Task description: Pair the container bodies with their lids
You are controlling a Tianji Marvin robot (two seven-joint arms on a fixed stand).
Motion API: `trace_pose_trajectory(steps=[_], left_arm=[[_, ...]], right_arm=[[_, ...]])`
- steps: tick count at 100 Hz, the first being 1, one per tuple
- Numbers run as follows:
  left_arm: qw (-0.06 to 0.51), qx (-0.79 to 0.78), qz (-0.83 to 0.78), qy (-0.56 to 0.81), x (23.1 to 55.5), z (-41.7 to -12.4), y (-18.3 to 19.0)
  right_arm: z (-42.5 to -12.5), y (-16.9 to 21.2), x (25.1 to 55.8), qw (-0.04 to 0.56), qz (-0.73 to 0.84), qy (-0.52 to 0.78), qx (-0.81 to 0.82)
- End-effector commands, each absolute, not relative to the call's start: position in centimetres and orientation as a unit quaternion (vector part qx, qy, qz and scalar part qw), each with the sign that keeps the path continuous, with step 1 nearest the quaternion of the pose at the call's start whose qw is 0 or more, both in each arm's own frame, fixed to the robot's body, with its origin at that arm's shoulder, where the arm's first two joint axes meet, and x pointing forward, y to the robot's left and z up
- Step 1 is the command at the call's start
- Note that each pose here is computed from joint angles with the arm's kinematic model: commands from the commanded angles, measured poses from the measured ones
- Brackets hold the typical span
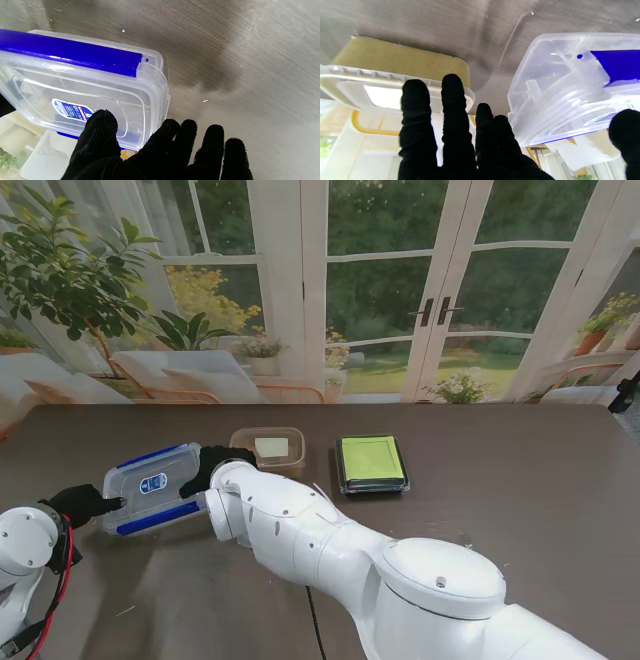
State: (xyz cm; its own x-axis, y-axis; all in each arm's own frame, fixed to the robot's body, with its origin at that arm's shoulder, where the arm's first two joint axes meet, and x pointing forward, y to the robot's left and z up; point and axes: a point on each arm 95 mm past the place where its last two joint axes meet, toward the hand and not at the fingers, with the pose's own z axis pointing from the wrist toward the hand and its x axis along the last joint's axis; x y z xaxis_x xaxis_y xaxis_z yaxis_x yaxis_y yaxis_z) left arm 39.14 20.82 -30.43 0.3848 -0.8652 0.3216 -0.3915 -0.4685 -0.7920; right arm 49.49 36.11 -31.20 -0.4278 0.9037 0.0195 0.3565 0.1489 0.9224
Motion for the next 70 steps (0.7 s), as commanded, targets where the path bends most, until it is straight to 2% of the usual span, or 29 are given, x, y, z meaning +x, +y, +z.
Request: trace_pose_trajectory(steps=[1, 41, 70], left_arm=[[0.305, -0.771, -0.375, 0.415, 38.9, -30.7, 20.2], [0.311, -0.766, -0.377, 0.417, 38.3, -30.8, 20.2], [0.311, -0.763, -0.378, 0.421, 38.0, -31.1, 20.2]], right_arm=[[-31.7, 36.3, 48.9, 0.278, 0.473, 0.705, 0.449], [-31.2, 35.8, 48.0, 0.247, 0.512, 0.704, 0.427], [-32.0, 34.7, 48.2, 0.232, 0.580, 0.666, 0.408]])
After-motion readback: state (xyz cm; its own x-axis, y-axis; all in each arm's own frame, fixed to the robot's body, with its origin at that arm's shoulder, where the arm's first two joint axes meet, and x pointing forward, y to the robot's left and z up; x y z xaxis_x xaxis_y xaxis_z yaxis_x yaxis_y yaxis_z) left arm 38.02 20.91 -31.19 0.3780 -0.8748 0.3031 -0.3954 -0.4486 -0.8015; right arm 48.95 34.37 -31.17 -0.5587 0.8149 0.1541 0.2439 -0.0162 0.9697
